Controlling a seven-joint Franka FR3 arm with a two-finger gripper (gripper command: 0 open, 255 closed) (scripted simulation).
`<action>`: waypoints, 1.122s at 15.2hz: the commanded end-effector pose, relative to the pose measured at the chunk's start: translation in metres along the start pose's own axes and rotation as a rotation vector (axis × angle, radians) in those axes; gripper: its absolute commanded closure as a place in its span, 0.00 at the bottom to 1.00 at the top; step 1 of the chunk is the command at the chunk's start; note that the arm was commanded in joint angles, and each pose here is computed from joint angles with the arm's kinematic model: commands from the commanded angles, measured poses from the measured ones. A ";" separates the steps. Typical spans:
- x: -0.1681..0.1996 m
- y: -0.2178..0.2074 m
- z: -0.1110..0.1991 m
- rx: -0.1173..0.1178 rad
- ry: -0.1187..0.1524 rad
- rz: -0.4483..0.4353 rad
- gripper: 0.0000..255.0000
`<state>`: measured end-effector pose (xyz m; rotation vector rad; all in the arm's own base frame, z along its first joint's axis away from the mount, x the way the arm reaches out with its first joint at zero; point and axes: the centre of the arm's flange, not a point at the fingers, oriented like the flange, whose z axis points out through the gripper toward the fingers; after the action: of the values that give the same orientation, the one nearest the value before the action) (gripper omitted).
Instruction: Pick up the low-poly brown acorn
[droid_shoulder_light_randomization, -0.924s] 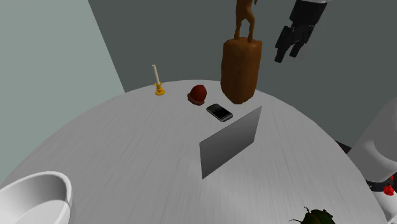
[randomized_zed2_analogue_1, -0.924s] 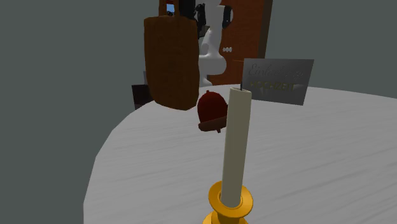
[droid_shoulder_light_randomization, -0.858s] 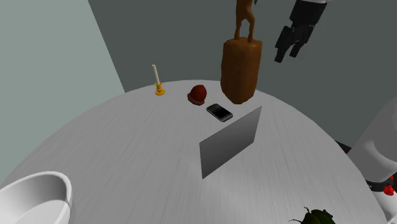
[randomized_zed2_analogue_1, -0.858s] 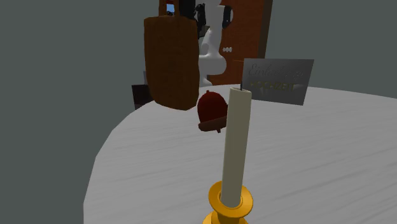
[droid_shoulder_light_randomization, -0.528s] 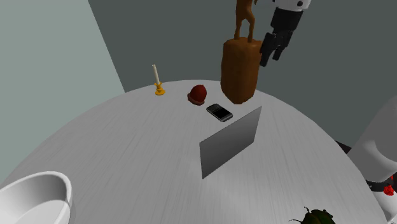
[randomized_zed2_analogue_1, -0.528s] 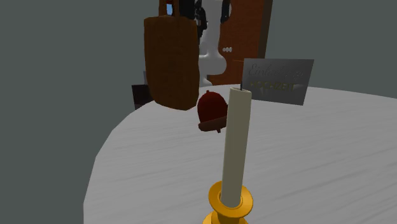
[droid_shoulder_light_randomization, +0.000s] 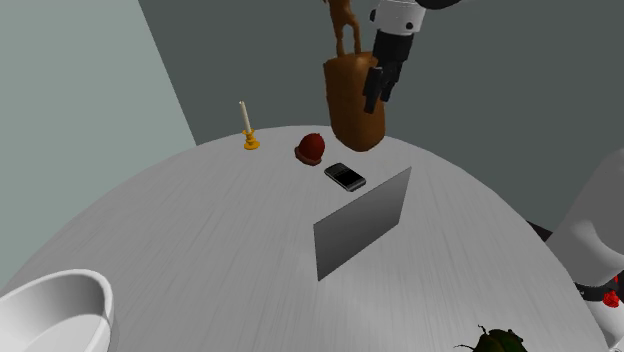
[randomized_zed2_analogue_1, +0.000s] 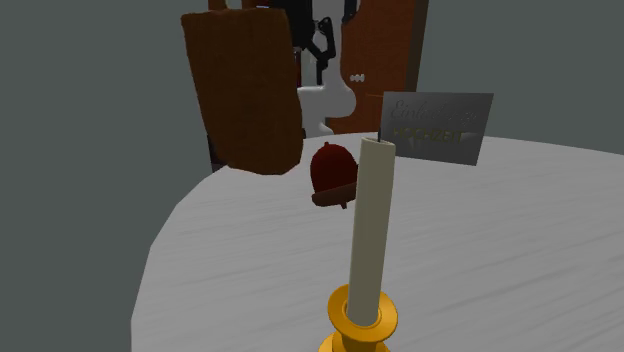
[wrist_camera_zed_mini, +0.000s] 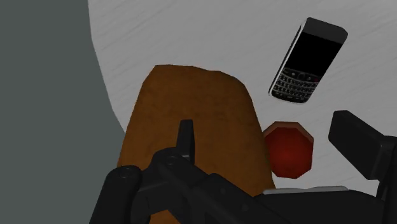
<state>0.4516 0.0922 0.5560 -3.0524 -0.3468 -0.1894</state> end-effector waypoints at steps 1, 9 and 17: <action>0.023 -0.008 0.014 0.004 -0.003 -0.055 0.00; 0.106 -0.055 0.061 0.020 -0.017 -0.268 0.00; 0.128 -0.074 0.103 0.025 -0.021 -0.340 0.00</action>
<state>0.5712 0.1997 0.4785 -2.9496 -0.8605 -0.1659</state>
